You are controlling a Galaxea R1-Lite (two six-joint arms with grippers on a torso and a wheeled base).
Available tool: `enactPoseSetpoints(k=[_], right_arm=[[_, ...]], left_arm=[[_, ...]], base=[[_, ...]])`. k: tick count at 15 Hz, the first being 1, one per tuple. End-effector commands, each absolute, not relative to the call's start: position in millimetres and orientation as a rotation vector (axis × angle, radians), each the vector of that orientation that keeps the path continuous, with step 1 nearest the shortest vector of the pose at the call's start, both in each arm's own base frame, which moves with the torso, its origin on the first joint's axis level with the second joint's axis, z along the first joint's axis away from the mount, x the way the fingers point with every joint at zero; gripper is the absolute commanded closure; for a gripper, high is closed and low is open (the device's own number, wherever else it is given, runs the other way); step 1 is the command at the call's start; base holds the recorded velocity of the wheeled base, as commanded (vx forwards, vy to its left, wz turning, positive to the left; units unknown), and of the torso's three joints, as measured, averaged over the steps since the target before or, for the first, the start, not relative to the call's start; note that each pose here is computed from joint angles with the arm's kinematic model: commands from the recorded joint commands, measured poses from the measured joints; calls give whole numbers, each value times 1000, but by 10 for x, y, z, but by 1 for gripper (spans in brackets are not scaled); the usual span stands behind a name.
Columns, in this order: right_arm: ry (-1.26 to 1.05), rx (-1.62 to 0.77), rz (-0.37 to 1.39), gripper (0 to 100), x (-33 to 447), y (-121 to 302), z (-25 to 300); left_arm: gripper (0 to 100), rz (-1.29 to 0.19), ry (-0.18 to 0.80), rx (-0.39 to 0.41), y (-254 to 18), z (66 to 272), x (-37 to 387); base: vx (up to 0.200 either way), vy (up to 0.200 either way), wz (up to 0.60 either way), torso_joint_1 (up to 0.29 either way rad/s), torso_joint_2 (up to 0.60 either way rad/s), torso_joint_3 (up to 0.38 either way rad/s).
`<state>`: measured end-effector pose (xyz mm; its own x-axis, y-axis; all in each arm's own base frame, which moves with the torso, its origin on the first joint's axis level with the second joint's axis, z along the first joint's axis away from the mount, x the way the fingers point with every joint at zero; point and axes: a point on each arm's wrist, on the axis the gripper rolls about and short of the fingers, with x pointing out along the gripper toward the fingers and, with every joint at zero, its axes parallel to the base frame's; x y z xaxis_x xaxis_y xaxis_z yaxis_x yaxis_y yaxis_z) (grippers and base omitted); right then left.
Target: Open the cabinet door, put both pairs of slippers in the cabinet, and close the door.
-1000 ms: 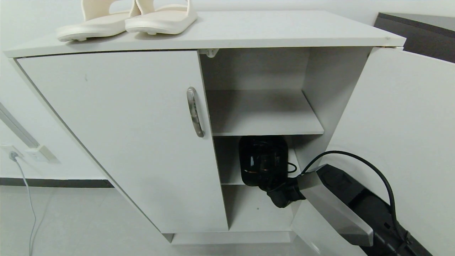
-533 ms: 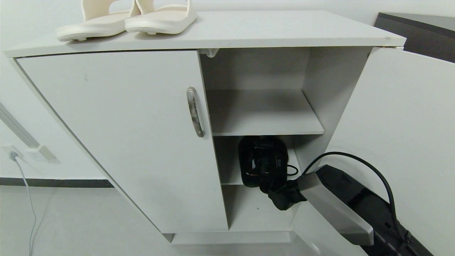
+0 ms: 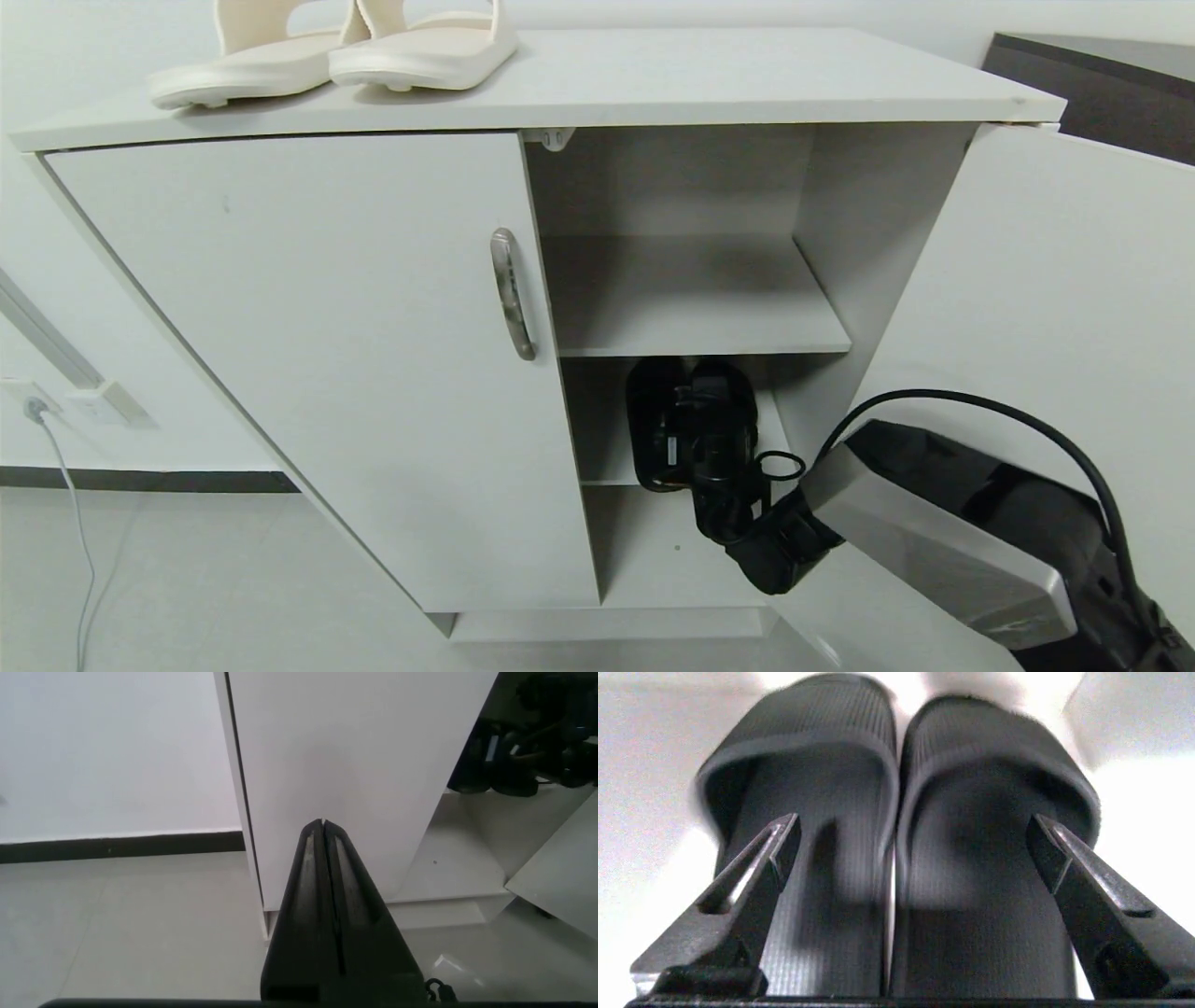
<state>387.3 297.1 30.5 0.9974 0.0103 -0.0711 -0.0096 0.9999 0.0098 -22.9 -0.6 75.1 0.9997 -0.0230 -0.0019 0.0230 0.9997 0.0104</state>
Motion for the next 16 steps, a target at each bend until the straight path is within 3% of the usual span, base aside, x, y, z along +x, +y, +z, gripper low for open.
enactPoseSetpoints(k=[1, 5, 12, 16], right_arm=[[23, 48, 64, 0, 3431, 2911, 692], [43, 33, 120, 0, 2933, 2753, 831], [62, 20, 156, 0, 2792, 2802, 772], [64, 13, 163, 0, 2767, 2820, 766]], left_arm=[[100, -25, 1, 11, -6, 756, -229], [100, -25, 3, 11, -6, 752, -228], [100, -25, 3, 11, -6, 752, -228], [100, -25, 3, 11, -6, 752, -228]], base=[[0, 0, 0, 0, 0, 0], [0, 0, 0, 0, 0, 0], [0, 0, 0, 0, 0, 0], [-200, 0, 0, 4, 4, 1]])
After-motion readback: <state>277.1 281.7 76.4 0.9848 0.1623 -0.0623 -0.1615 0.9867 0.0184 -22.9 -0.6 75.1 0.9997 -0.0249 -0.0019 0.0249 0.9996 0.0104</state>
